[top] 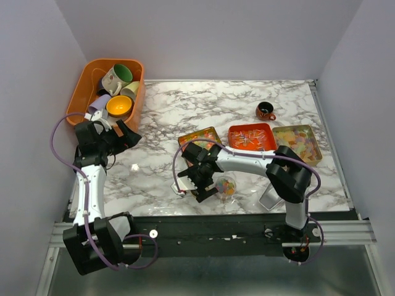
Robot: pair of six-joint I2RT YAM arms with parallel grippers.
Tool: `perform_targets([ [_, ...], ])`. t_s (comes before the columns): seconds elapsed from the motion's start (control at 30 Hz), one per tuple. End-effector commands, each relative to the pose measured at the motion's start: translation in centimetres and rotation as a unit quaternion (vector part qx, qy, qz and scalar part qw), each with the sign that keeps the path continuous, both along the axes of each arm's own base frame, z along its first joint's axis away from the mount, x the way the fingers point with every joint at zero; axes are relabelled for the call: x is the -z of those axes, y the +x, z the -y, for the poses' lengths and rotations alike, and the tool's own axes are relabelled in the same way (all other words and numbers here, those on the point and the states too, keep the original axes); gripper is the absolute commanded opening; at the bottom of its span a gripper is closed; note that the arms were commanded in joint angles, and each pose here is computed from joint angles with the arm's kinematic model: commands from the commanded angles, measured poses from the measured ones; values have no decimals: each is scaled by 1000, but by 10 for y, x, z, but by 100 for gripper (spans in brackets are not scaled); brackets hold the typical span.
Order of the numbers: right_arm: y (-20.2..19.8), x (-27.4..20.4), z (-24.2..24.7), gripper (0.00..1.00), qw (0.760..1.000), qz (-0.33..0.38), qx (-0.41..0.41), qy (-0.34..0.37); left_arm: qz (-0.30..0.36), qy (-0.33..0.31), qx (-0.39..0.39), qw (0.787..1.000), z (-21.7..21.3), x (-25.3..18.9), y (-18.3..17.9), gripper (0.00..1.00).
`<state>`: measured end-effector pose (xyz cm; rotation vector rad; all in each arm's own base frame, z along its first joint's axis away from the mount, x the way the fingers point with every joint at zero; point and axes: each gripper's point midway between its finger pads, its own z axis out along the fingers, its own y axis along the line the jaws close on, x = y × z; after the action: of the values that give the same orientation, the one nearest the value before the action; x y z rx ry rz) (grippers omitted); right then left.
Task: Pack the candies
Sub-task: Pick up the bottle lid at the center of the board.
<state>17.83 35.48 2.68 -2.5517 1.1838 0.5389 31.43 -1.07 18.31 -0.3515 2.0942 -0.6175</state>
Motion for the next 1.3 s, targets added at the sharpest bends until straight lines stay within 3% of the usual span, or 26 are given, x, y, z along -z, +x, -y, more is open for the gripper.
perform_targets([
  [0.0, 2, 19, 4, 100, 1000, 11, 5, -20, 13, -13, 7, 1000, 4, -4, -5, 98],
  [0.13, 0, 28, 12, 99, 999, 8, 3, -41, 9, -20, 5, 1000, 6, 1, -8, 98],
  [0.3, -4, 17, 16, 78, 999, -3, 16, -45, 10, -27, 7, 1000, 7, 1, -6, 98],
  [0.57, -10, -103, -18, 76, 997, -38, 55, 47, 30, -41, 3, 999, 12, -2, 0, 96],
  [0.73, -13, -146, 0, 76, 995, -25, 80, 57, 47, -1, 76, 996, 45, 2, -8, 97],
  [0.9, -3, -137, 61, 76, 992, -40, 116, -1, 29, -3, 151, 988, 83, 16, -24, 97],
  [1.03, -1, -107, 111, 77, 993, 8, 109, -48, 22, -10, 161, 987, 90, 23, -26, 97],
  [1.1, -1, -104, 118, 77, 994, 32, 103, -35, 27, -8, 159, 987, 90, 22, -23, 97],
  [1.27, -10, -78, 129, 77, 993, 16, 98, -56, 27, 1, 162, 986, 88, 22, -25, 97],
])
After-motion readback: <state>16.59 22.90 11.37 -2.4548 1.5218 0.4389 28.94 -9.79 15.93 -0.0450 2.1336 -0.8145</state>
